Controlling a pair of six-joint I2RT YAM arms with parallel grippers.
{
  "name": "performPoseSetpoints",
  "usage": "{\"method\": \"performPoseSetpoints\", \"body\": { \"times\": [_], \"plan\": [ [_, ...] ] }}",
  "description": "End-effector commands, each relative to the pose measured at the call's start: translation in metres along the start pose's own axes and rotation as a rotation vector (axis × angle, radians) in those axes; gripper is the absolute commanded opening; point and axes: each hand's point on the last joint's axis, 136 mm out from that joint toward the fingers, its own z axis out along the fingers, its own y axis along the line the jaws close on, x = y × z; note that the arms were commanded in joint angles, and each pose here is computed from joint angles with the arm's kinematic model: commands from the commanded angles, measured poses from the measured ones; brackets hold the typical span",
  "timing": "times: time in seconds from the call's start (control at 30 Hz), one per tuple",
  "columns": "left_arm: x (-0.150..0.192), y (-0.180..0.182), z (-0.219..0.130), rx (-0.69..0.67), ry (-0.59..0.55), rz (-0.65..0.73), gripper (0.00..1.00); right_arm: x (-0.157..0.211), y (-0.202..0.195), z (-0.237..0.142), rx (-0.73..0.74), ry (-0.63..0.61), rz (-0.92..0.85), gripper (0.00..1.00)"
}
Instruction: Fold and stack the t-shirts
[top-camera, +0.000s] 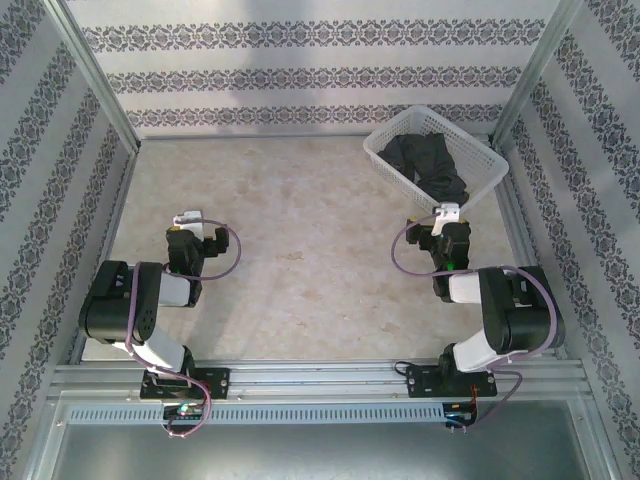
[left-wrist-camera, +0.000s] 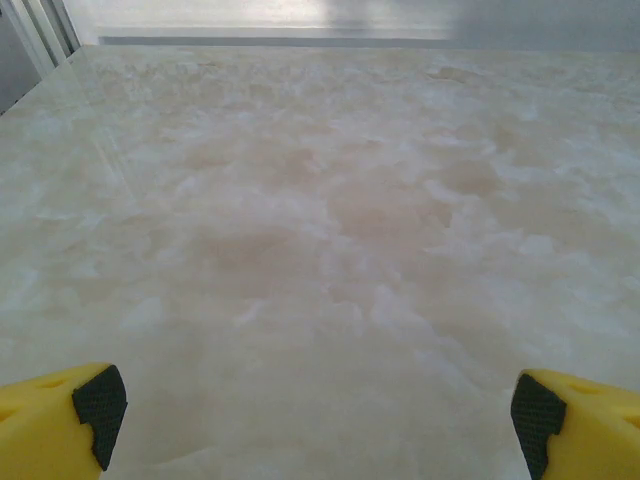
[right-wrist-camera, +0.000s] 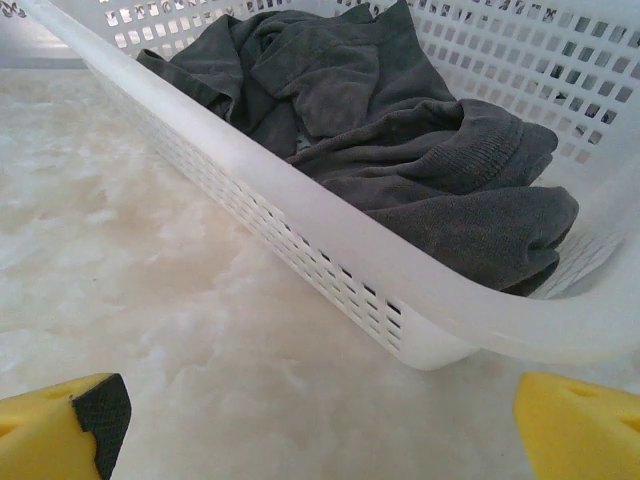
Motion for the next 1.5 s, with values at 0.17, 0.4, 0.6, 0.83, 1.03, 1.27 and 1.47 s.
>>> {"method": "performPoseSetpoints", "body": {
  "times": [0.17, 0.4, 0.6, 0.83, 1.03, 1.27, 1.47],
  "plan": [
    [-0.013, 0.002, -0.003, -0.01, -0.057, -0.018, 1.0, -0.016, 0.003, 0.002, -0.012, -0.051, 0.003, 0.98],
    [-0.012, 0.002, -0.003, -0.011, -0.056, -0.018, 1.0, -0.016, 0.003, 0.002, -0.013, -0.05, 0.004, 0.98],
    [-0.013, 0.002, -0.003, -0.011, -0.057, -0.018, 1.0, -0.016, 0.003, 0.002, -0.012, -0.052, 0.005, 0.98],
    [-0.012, 0.003, -0.003, -0.011, -0.054, -0.017, 1.0, -0.016, 0.003, 0.002, -0.013, -0.051, 0.007, 0.98],
    [-0.012, 0.002, -0.003, -0.009, -0.056, -0.018, 1.0, -0.016, 0.003, 0.002, -0.015, -0.051, 0.005, 0.98],
    [-0.013, 0.002, -0.001, -0.009, -0.05, -0.017, 1.0, -0.016, 0.003, 0.002, -0.013, -0.05, 0.006, 0.98],
    [-0.02, -0.005, -0.01, 0.007, -0.092, 0.013, 1.0, -0.03, -0.002, -0.019, 0.078, -0.121, -0.019, 0.98]
  ]
}}
